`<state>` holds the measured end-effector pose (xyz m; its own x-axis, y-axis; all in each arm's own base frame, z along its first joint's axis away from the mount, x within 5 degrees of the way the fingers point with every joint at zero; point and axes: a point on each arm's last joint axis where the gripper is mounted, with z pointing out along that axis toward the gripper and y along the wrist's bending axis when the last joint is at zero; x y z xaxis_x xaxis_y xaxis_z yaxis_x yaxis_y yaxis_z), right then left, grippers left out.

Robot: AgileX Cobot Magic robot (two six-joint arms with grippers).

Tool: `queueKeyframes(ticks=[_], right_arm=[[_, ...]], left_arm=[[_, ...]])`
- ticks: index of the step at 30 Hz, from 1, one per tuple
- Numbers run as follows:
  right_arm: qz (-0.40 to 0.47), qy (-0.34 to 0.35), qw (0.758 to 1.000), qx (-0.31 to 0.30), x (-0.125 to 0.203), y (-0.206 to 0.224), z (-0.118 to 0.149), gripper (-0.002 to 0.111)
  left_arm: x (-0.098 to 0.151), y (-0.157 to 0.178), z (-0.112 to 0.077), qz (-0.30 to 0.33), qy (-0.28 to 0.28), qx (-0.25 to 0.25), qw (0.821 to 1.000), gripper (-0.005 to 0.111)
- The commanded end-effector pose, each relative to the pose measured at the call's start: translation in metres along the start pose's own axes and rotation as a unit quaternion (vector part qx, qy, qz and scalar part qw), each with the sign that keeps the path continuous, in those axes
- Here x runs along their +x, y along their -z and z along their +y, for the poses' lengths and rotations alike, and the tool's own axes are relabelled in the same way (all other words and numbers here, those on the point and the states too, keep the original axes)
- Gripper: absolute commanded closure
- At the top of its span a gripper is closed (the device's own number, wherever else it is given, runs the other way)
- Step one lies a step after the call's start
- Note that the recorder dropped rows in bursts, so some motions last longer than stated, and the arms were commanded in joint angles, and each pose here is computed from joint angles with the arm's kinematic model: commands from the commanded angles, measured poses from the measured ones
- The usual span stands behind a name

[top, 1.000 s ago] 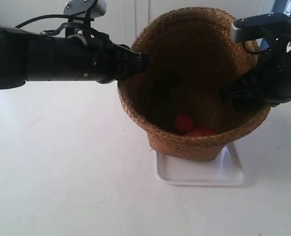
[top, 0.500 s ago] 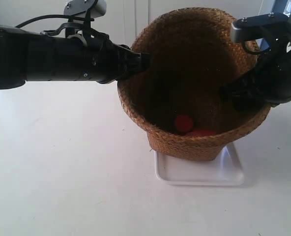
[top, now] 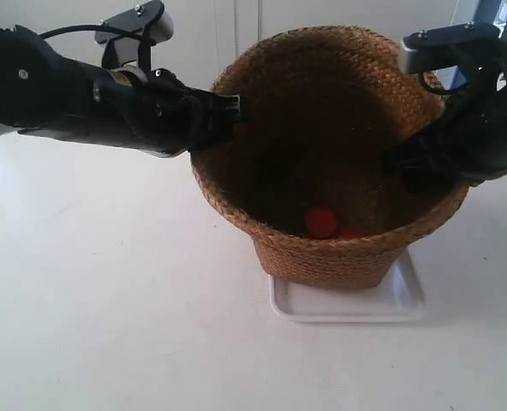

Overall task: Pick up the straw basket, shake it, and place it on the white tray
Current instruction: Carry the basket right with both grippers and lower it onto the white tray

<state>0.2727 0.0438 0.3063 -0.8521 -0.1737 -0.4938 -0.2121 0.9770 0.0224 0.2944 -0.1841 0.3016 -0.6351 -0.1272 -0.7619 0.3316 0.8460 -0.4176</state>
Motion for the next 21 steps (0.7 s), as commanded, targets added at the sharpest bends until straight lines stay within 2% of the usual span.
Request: queueKeyframes(ticks=[1,6,10,14,18,21], right_arm=[[0.015,0.019,1.000,0.005,0.003,0.000,-0.002,0.108],[0.015,0.019,1.000,0.005,0.003,0.000,-0.002,0.108],[0.014,0.019,1.000,0.005,0.002,0.000,-0.002,0.108],[-0.050,0.018,0.999,0.012,-0.009,0.001,-0.003,0.108],[-0.065,-0.010,0.998,-0.017,-0.012,0.001,0.002,0.108],[-0.055,-0.033,0.998,-0.024,-0.010,0.001,0.004,0.108]], left_arm=[[0.004,0.002,-0.003,0.019,0.019,-0.002,1.000,0.107],[0.006,-0.002,-0.002,0.019,0.039,-0.004,0.999,0.107],[0.009,-0.008,-0.001,0.028,0.094,-0.007,0.995,0.107],[0.011,-0.009,0.000,0.036,0.103,-0.010,0.994,0.107],[0.011,-0.009,0.000,0.036,0.109,-0.010,0.993,0.107],[0.006,-0.009,0.000,0.010,0.146,-0.006,0.989,0.107]])
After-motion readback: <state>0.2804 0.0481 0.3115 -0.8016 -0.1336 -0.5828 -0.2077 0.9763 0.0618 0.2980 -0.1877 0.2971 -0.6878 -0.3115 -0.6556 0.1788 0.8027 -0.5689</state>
